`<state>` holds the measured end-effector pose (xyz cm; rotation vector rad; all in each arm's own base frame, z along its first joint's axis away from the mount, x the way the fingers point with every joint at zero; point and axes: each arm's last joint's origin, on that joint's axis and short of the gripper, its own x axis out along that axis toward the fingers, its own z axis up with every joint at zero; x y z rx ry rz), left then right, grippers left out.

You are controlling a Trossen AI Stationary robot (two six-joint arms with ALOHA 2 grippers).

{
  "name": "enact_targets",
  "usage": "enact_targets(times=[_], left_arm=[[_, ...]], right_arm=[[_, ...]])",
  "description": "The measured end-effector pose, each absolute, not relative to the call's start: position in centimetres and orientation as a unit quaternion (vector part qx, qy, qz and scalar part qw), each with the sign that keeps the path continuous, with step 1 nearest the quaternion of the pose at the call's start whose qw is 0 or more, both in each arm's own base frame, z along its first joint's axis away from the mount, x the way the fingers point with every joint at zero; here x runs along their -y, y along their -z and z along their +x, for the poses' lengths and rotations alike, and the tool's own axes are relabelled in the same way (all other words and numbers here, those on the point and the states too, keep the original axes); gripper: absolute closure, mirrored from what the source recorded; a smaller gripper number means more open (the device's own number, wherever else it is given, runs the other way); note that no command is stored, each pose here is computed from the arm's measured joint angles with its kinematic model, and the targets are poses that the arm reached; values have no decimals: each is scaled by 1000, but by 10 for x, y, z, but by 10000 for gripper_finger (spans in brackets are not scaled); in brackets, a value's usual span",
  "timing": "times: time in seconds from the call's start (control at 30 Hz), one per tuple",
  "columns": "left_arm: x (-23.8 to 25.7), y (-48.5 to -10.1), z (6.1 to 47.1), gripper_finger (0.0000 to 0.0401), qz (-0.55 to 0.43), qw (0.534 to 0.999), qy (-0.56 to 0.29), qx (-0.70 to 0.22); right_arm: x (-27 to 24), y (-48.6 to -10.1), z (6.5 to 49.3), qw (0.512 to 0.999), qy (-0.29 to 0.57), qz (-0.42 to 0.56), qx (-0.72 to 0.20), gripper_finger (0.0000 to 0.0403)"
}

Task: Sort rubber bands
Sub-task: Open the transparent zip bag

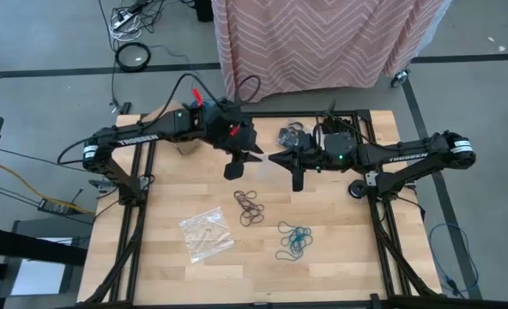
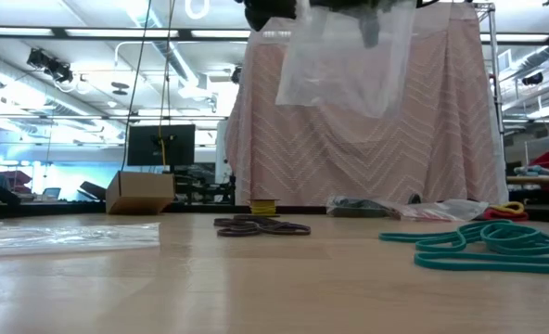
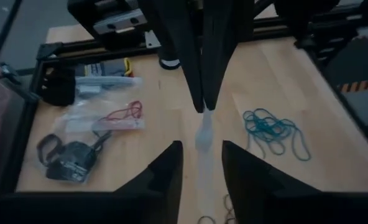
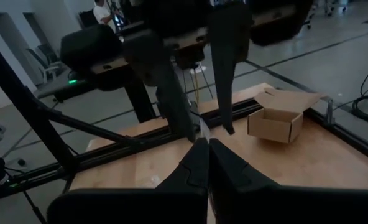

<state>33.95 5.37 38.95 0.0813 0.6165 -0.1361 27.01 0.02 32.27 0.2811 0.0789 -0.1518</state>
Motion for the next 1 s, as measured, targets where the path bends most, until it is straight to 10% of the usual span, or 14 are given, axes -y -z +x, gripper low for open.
enact_targets(times=[0.63,1.0], left_arm=[[-63,-385,347,246,-29,953,94,-286],[-62,-385,347,356,-35,952,109,-284]], right_arm=[[0,-328,271,988,71,140,-13,403],[0,-327,270,988,71,140,-16,403]])
